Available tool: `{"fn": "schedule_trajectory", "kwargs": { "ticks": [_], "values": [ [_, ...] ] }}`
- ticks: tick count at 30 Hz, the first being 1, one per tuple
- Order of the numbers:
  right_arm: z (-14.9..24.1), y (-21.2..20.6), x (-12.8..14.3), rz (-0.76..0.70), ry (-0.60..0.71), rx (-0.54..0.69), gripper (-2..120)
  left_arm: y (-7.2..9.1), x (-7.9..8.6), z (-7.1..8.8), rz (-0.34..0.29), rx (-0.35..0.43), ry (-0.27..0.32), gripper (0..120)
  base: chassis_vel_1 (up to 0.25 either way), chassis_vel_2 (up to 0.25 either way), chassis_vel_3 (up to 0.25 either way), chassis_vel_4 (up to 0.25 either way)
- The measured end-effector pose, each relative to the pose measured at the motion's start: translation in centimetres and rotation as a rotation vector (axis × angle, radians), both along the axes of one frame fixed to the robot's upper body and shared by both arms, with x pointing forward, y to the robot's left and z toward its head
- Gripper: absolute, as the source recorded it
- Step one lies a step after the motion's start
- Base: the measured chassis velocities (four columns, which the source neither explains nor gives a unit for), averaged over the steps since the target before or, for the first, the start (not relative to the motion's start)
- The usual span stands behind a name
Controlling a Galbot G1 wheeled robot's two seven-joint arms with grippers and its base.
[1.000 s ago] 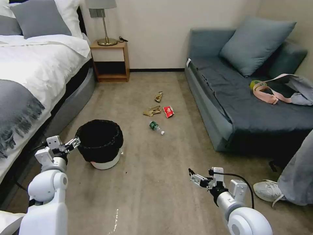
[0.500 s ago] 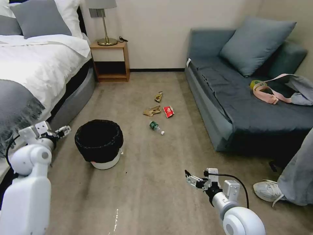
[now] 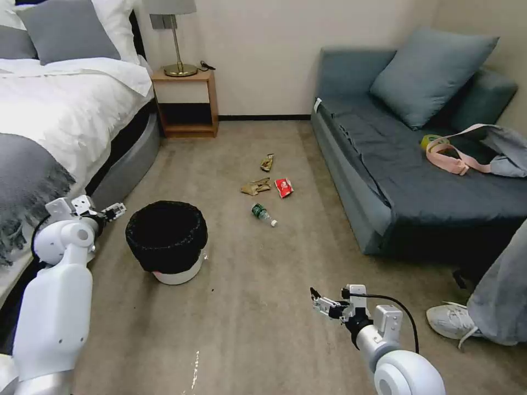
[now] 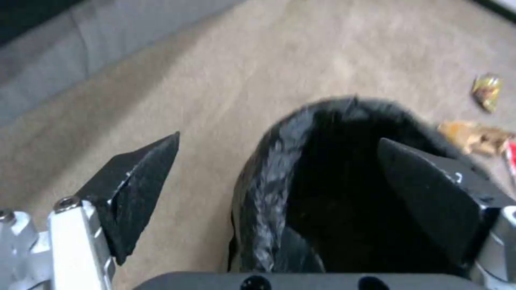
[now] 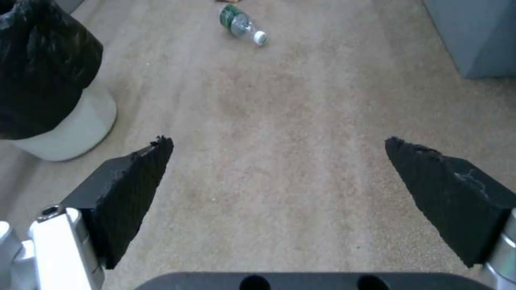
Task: Pick up the trash bin, then pick up the garbage on the floor and place it into the trash bin.
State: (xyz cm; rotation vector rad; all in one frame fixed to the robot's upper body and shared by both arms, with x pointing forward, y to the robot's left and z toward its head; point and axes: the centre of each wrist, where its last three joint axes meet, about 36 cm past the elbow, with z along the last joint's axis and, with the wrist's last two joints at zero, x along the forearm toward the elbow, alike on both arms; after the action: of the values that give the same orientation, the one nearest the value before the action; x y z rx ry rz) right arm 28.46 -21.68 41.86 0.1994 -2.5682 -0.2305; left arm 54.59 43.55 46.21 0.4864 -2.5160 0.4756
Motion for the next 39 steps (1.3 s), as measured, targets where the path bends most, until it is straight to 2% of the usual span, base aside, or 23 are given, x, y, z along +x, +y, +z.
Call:
{"fn": "schedule_trajectory", "kwargs": {
  "ticks": [6, 8, 14, 16, 17, 20, 22, 26, 28, 30, 31, 34, 35, 38, 39],
  "values": [
    [-0.1, 0.1, -0.1, -0.005, -0.001, 0.0, 100, -1.3, 1.3, -2.1, -0.031, 0.032, 0.057, 99, 0.0, 0.0, 0.0, 0.0],
    [0.0, 0.1, -0.2, -0.006, -0.002, 0.001, 100, -1.5, 1.8, -3.1, -0.043, 0.059, 0.089, 99, 0.0, 0.0, 0.0, 0.0],
    [-0.1, 0.1, -0.2, -0.008, -0.005, 0.001, 100, -1.6, 2.4, -4.5, -0.044, 0.073, 0.132, 98, 0.0, 0.0, 0.0, 0.0],
    [-0.1, 0.2, -0.3, -0.008, -0.004, 0.002, 100, -1.7, 2.5, -5.0, -0.04, 0.077, 0.148, 90, 0.0, 0.0, 0.0, 0.0],
    [-0.1, 0.2, -0.3, -0.008, -0.004, 0.002, 100, -1.7, 2.5, -5.0, -0.04, 0.077, 0.148, 90, 0.0, 0.0, 0.0, 0.0],
    [-0.1, 0.3, -0.4, -0.004, -0.004, 0.01, 100, -1.5, 2.5, -5.7, -0.04, 0.075, 0.164, 76, 0.0, 0.0, 0.0, 0.0],
    [-0.1, 0.4, -0.4, -0.003, -0.004, 0.012, 100, -1.5, 2.5, -5.7, -0.041, 0.073, 0.164, 74, 0.0, 0.0, 0.0, 0.0],
    [0.7, 0.6, -0.7, 0.007, -0.004, 0.069, 100, -1.3, 2.6, -6.5, -0.052, 0.044, 0.171, 53, 0.0, 0.0, 0.0, 0.0],
    [0.9, 0.6, -0.7, 0.009, -0.003, 0.078, 100, -1.3, 2.6, -6.7, -0.053, 0.038, 0.173, 52, 0.0, 0.0, 0.0, 0.0],
    [1.3, 0.6, -0.8, 0.013, -0.004, 0.093, 100, -1.4, 2.6, -7.0, -0.055, 0.026, 0.174, 39, 0.0, 0.0, 0.0, 0.0],
    [1.3, 0.6, -0.8, 0.013, -0.004, 0.093, 100, -1.4, 2.6, -7.0, -0.055, 0.026, 0.174, 39, 0.0, 0.0, 0.0, 0.0],
    [1.4, 0.3, -0.9, 0.012, -0.002, 0.093, 100, -1.6, 2.6, -7.3, -0.052, 0.017, 0.172, 26, 0.0, 0.0, 0.0, 0.0],
    [1.4, 0.3, -0.9, 0.012, -0.002, 0.093, 100, -1.6, 2.6, -7.3, -0.052, 0.017, 0.172, 26, 0.0, 0.0, 0.0, 0.0],
    [1.5, 0.1, -1.2, 0.009, 0.002, 0.094, 100, -1.9, 2.5, -7.7, -0.057, 0.016, 0.174, 11, 0.0, 0.0, 0.0, 0.0],
    [1.5, 0.1, -1.2, 0.009, 0.002, 0.094, 100, -1.9, 2.5, -7.7, -0.057, 0.016, 0.174, 11, 0.0, 0.0, 0.0, 0.0]
  ]
}}
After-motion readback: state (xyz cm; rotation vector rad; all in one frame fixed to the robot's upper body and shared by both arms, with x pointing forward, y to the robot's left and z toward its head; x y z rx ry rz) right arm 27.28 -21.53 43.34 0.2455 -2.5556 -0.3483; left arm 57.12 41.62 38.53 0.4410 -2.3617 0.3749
